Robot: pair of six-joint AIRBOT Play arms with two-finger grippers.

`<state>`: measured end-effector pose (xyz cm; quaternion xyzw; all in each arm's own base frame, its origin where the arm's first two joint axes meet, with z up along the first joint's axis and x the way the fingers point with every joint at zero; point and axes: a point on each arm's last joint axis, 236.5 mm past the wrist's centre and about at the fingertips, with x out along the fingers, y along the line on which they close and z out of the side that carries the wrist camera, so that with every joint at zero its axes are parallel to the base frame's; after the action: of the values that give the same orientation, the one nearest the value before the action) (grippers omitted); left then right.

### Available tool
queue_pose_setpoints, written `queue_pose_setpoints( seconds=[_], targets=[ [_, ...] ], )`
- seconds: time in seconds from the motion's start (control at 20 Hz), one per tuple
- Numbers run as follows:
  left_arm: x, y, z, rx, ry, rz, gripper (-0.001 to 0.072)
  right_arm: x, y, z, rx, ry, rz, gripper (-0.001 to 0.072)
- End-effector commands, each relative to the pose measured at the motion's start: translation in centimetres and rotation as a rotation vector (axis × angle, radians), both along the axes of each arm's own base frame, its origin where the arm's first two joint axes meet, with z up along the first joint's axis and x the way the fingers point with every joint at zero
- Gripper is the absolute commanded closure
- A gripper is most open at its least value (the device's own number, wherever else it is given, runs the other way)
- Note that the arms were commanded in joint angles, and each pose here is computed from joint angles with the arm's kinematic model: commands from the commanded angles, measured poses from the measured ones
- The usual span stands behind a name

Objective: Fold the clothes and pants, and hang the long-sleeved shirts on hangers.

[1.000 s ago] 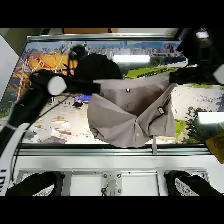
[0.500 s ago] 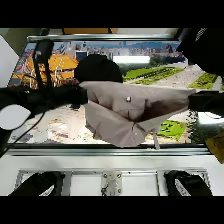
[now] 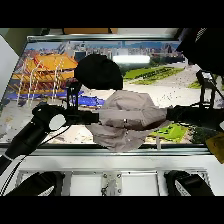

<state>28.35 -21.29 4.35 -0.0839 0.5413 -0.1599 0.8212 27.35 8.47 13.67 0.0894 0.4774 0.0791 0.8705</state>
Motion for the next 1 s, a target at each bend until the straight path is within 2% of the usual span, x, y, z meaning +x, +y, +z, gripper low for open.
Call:
queue_pose_setpoints(
  seconds=[0.0, 0.2, 0.25, 0.3, 0.35, 0.4, 0.7, 0.85, 0.95],
  targets=[
    [-0.6, -0.3, -1.2, 0.004, 0.032, -0.004, 0.0692, 0.2, 0.4, -0.7, 0.004, 0.02, 0.001, 0.0702],
    [-0.7, 0.0, 0.8, -0.007, -0.037, -0.043, 0.0692, -0.3, 0.4, -1.0, 0.001, 0.042, 0.005, 0.0701],
    [-0.8, -0.1, 1.2, -0.01, -0.052, -0.057, 0.0645, -0.2, 0.4, -1.0, 0.001, 0.041, 0.005, 0.07],
    [-0.8, -0.1, 1.6, -0.016, -0.061, -0.058, 0.0285, -0.2, 0.4, -1.0, 0.001, 0.041, 0.005, 0.07],
    [-0.9, -0.1, 1.9, -0.024, -0.065, -0.057, 0.0047, -0.2, 0.4, -1.0, 0.002, 0.041, 0.005, 0.0699],
    [-0.9, -0.1, 2.2, -0.027, -0.073, -0.057, 0.0026, -0.2, 0.4, -1.0, 0.001, 0.041, 0.004, 0.0699],
    [4.1, 4.6, 7.2, -0.022, -0.204, 0.051, 0.0028, -0.2, 0.4, -1.0, 0.001, 0.041, 0.004, 0.0699],
    [7.7, 9.9, 6.4, 0.061, -0.206, 0.14, 0.0028, -0.2, 0.4, -1.1, 0.0, 0.044, 0.004, 0.0699],
    [10.1, 14.4, 4.1, 0.196, -0.174, 0.201, 0.0027, -0.2, 0.4, -1.1, 0.0, 0.044, 0.004, 0.0699]
  ],
)
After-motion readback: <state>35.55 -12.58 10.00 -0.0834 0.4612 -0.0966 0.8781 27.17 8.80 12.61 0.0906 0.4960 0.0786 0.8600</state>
